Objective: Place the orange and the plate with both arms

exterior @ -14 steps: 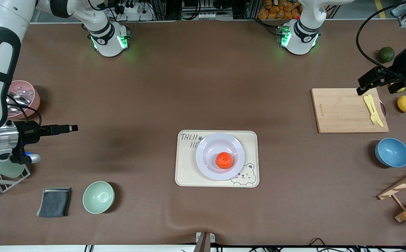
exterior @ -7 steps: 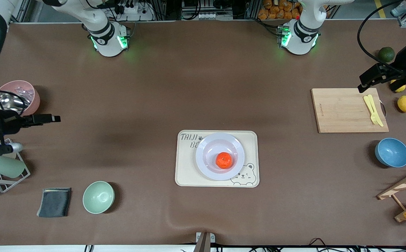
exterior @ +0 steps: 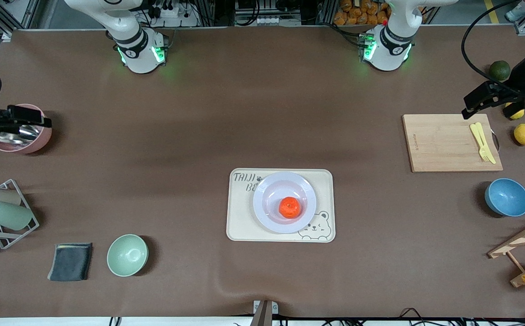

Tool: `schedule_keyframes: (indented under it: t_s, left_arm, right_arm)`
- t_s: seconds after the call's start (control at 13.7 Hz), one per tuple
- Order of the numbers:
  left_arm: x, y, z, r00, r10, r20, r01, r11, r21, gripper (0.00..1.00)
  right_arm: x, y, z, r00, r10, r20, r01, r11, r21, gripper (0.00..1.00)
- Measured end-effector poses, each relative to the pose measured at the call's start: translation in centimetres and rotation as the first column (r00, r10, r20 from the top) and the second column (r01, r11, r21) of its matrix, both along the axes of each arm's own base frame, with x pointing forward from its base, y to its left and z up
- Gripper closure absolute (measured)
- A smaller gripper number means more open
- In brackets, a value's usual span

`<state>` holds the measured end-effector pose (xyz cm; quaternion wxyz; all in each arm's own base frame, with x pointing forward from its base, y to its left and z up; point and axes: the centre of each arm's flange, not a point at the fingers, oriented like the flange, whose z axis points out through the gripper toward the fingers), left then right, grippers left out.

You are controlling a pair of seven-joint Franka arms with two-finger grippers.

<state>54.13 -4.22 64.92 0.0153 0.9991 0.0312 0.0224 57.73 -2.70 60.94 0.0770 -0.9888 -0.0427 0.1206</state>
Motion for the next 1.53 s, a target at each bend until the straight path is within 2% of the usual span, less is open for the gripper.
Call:
schedule_keyframes:
  t_s: [0.15,0.22,0.37,0.51,0.58,0.95,1.53]
  left_arm:
    - [0.0,0.1,0.0,1.000,0.001,0.000,-0.001,1.000,0.000,0.00]
    - [0.0,0.2,0.0,1.000,0.002,0.000,-0.002,1.000,0.000,0.00]
    - [0.0,0.3,0.0,1.000,0.004,-0.001,-0.004,1.000,0.000,0.00]
    - [0.0,0.4,0.0,1.000,0.005,0.000,-0.005,1.000,0.000,0.00]
    - [0.0,0.4,0.1,1.000,0.004,0.001,-0.004,1.000,0.000,0.00]
    - [0.0,0.4,0.4,1.000,-0.006,0.016,0.006,1.000,0.000,0.00]
    - [0.1,0.8,0.6,0.999,-0.041,0.029,0.041,0.999,0.011,0.00]
  right_arm:
    - [-1.7,3.5,2.8,0.999,-0.011,0.035,0.014,0.997,-0.072,0.00]
    - [-2.6,4.8,4.0,0.998,-0.011,0.056,0.016,0.996,-0.087,0.00]
    - [-4.0,6.0,6.3,0.994,-0.007,0.112,0.018,0.995,-0.096,0.00]
    - [-4.5,5.7,7.8,0.985,-0.015,0.170,0.032,0.995,-0.097,0.00]
    - [-4.6,5.3,8.1,0.983,-0.022,0.185,0.040,0.995,-0.096,0.00]
    - [-3.4,4.0,6.3,0.975,-0.051,0.214,0.072,0.993,-0.093,0.00]
    - [-3.1,3.9,5.1,0.978,-0.052,0.204,0.072,0.993,-0.094,0.00]
